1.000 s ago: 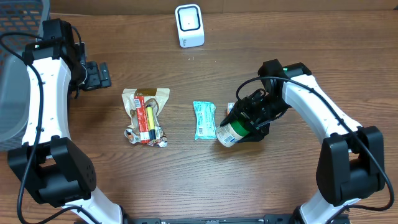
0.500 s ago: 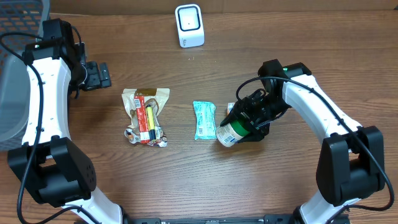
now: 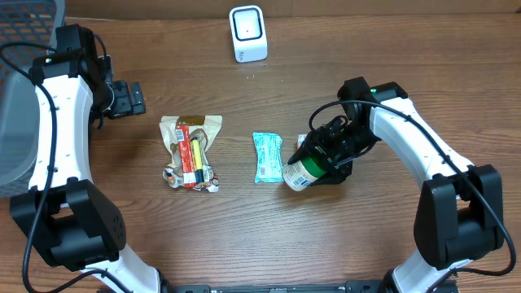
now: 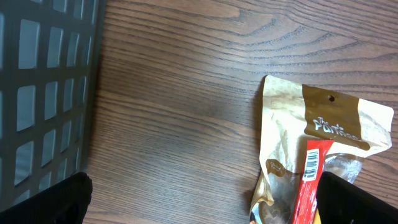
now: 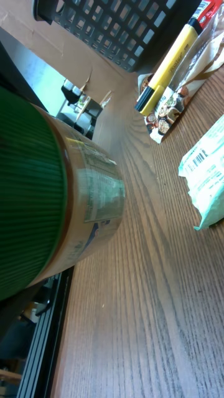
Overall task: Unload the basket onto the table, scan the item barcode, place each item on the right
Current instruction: 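Tip the green jar sideways with the right gripper, then carry the green jar up toward the white scanner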
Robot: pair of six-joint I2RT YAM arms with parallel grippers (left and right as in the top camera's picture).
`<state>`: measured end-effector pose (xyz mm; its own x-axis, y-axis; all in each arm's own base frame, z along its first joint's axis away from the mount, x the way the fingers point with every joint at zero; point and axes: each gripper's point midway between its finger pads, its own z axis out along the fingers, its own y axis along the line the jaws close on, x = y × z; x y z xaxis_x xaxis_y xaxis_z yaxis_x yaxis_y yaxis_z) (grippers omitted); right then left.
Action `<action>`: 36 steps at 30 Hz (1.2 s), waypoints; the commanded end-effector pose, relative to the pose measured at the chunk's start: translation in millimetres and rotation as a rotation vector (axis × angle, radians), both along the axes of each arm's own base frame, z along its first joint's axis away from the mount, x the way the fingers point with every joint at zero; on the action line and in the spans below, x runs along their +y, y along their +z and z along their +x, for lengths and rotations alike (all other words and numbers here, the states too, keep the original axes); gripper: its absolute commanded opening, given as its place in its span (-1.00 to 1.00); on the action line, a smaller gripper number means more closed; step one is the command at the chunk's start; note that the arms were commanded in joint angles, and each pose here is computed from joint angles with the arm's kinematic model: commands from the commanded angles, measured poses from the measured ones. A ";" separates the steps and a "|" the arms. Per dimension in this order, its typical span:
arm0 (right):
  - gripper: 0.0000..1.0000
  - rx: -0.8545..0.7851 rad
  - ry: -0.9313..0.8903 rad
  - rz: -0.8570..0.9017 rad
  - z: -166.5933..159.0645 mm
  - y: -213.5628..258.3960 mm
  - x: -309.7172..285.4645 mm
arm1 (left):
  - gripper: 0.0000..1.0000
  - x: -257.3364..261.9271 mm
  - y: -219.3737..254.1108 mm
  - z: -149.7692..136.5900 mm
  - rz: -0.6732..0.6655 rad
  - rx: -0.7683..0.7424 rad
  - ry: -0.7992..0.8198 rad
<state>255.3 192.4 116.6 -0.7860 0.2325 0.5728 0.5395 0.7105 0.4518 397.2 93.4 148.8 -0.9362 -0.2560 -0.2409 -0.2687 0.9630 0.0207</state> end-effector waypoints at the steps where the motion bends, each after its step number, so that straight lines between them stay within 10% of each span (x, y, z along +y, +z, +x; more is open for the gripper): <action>1: -0.01 -0.026 -0.010 0.038 7.1 11.4 4.8 | 1.00 -2.1 13.8 4.5 0.005 -0.040 -0.021; 8: -0.10 -0.053 -0.008 0.038 11.7 9.8 4.9 | 1.00 -2.1 13.8 4.5 0.005 -0.040 -0.021; 12: -0.48 -0.112 -0.008 0.053 23.1 8.8 7.9 | 1.00 -2.1 13.8 4.5 0.005 -0.040 -0.021; 23: -0.38 -0.385 -0.002 0.125 74.4 13.1 21.0 | 1.00 -2.1 13.8 4.5 0.005 -0.040 -0.021; 30: -0.90 -0.567 -0.049 0.309 118.0 58.1 45.6 | 1.00 -2.1 13.8 4.5 0.005 -0.040 -0.021; 36: -0.92 -0.745 -0.062 0.372 152.0 138.7 55.6 | 1.00 -2.2 13.9 4.6 0.005 -0.041 -0.021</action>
<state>388.8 237.4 185.1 -0.9794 0.1929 0.0593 0.1514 0.5079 0.8480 397.2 93.2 148.8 -0.9364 -0.2553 -0.2409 -0.2680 0.9632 0.0208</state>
